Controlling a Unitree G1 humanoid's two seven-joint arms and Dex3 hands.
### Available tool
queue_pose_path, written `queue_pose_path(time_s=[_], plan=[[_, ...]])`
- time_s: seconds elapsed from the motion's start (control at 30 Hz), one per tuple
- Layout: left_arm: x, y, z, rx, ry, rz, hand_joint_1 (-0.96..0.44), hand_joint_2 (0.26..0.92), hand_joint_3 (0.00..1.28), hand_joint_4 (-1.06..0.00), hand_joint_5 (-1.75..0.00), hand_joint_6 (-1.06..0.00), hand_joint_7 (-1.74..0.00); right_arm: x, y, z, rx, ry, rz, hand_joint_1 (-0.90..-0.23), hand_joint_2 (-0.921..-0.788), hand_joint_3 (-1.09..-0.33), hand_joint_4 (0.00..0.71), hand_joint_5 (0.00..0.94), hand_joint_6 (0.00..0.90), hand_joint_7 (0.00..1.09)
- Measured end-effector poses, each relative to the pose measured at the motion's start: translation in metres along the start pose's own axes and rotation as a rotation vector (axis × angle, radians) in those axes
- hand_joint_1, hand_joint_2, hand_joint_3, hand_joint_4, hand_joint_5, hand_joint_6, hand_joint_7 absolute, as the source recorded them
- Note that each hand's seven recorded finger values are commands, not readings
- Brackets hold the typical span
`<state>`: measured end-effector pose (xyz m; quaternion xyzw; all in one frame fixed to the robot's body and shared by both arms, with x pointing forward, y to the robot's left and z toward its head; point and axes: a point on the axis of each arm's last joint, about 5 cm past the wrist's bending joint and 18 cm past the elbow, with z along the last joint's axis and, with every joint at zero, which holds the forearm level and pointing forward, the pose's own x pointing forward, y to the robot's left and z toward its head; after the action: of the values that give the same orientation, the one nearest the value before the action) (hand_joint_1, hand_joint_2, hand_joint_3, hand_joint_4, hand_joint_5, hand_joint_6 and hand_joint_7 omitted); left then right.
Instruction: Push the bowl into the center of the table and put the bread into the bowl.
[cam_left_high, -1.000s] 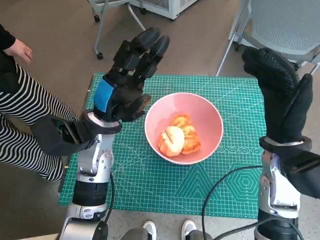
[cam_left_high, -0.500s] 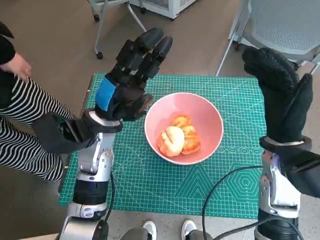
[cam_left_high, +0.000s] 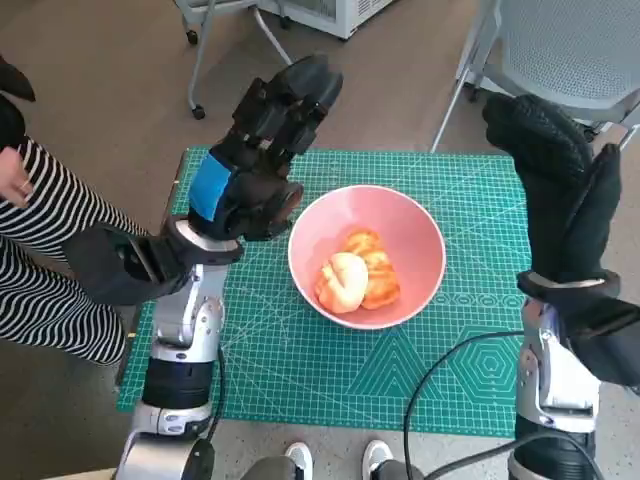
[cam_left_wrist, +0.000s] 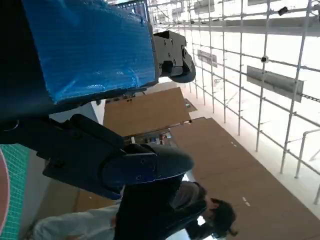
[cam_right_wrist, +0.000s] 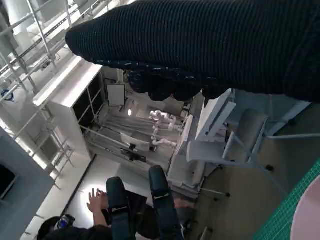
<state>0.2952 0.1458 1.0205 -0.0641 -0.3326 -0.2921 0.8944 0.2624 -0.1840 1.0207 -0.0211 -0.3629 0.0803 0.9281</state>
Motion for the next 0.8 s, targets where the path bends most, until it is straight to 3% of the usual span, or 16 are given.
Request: queue_pose_path(time_s=[0.8], plan=[[-0.002,0.004,0.002,0.021,0.014,-0.002,-0.74,0.781,0.60,0.00,-0.20,0.00,-0.58,0.0060,0.010,-0.019,0.002,0.073,0.067,-0.721,-0.921,-0.707,0.176,0.000,0.047,0.55]])
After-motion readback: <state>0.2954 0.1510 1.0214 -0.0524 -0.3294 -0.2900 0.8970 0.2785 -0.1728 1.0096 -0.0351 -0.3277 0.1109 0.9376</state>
